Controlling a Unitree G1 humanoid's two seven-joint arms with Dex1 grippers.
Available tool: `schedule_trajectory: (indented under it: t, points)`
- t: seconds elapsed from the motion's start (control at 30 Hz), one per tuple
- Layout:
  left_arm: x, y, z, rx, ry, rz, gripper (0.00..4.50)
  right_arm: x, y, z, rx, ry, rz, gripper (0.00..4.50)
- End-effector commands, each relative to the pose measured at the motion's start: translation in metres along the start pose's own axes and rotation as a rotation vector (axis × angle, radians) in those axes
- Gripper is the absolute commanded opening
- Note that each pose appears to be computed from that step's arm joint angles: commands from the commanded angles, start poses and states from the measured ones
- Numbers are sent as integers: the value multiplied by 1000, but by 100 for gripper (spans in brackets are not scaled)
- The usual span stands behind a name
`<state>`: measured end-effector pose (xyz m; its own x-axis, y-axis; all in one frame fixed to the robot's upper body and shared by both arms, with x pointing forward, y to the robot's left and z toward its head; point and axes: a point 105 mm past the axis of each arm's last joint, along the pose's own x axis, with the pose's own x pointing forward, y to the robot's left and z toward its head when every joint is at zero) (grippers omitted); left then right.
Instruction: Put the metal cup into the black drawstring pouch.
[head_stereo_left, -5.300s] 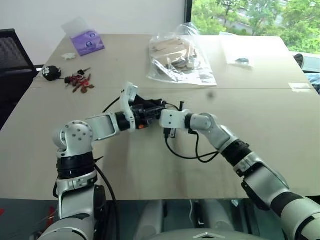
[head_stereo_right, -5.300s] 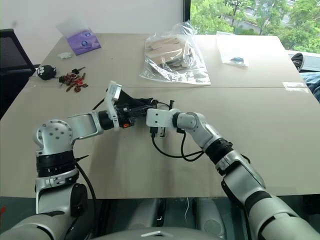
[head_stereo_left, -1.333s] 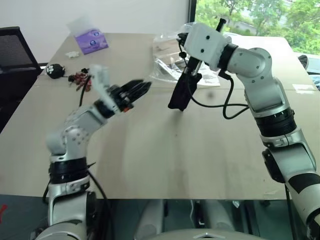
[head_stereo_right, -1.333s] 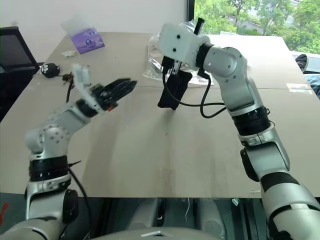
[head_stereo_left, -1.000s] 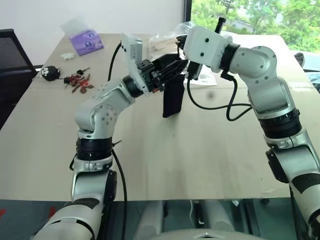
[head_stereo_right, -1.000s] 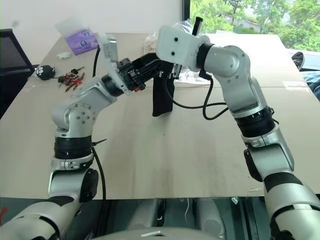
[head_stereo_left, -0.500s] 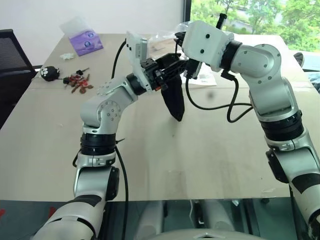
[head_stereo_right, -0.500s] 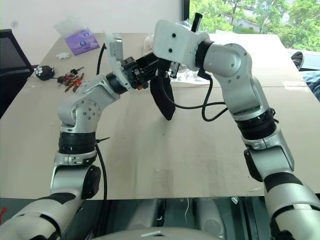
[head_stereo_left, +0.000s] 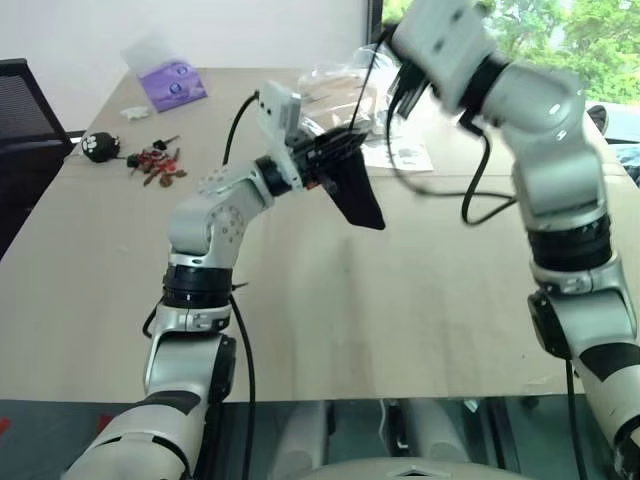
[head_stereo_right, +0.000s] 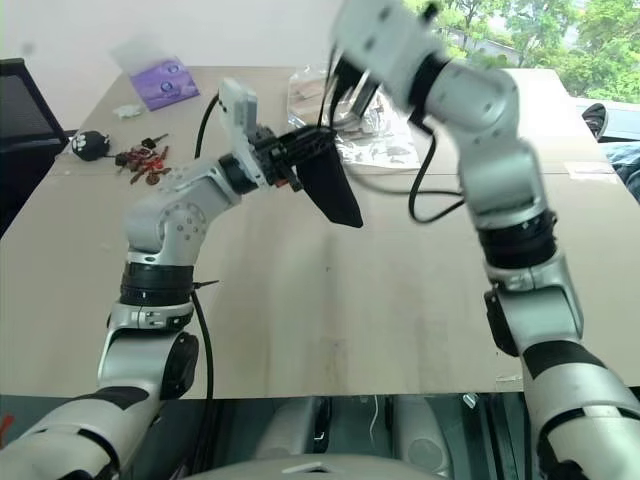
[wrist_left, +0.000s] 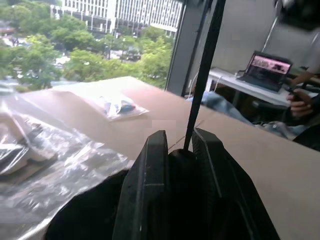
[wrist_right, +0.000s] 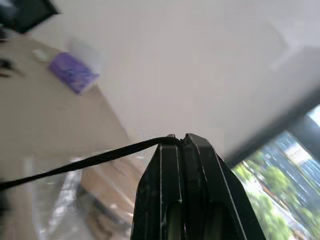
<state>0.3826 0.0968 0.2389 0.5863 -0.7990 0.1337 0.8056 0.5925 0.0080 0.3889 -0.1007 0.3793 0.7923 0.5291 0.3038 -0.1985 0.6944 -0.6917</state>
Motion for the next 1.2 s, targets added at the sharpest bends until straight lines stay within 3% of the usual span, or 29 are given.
schedule_trajectory:
  t: [0.03,0.1,0.27,0.43,0.57,0.6,0.63,0.8,0.9,0.93,1.0,1.1,1.2]
  points:
    - [-13,22,-10,48,60,92,16,-27,-70,-19,107,35,-290,0]
    - [-13,25,-7,92,66,99,16,-43,-74,-46,173,101,-298,0]
    - [2,2,-1,107,39,9,16,-77,-31,-85,246,207,-169,0]
    - [16,-25,-44,54,146,-58,16,-121,29,-126,364,349,-30,0]
    - [12,-35,-74,27,234,-100,16,-156,78,-133,527,404,118,0]
    - [9,-37,-73,11,225,-118,66,-162,85,-131,546,403,137,62]
    - [7,-38,-68,5,208,-125,117,-167,90,-130,562,407,150,84]
    - [-20,-36,-26,-111,64,-154,338,-201,116,-120,656,433,240,321]
    - [-48,-33,-5,-158,-3,-162,338,-217,118,-115,668,431,241,321]
    - [-57,-27,-7,-122,17,-111,372,-220,119,-111,672,413,236,378]
    - [-77,-17,-18,-65,78,0,372,-219,116,-98,680,340,202,447]
    - [-106,-17,-33,-119,100,50,372,-221,115,-87,657,284,157,447]
    - [-135,-17,-50,-120,131,130,446,-232,125,-82,631,285,177,450]
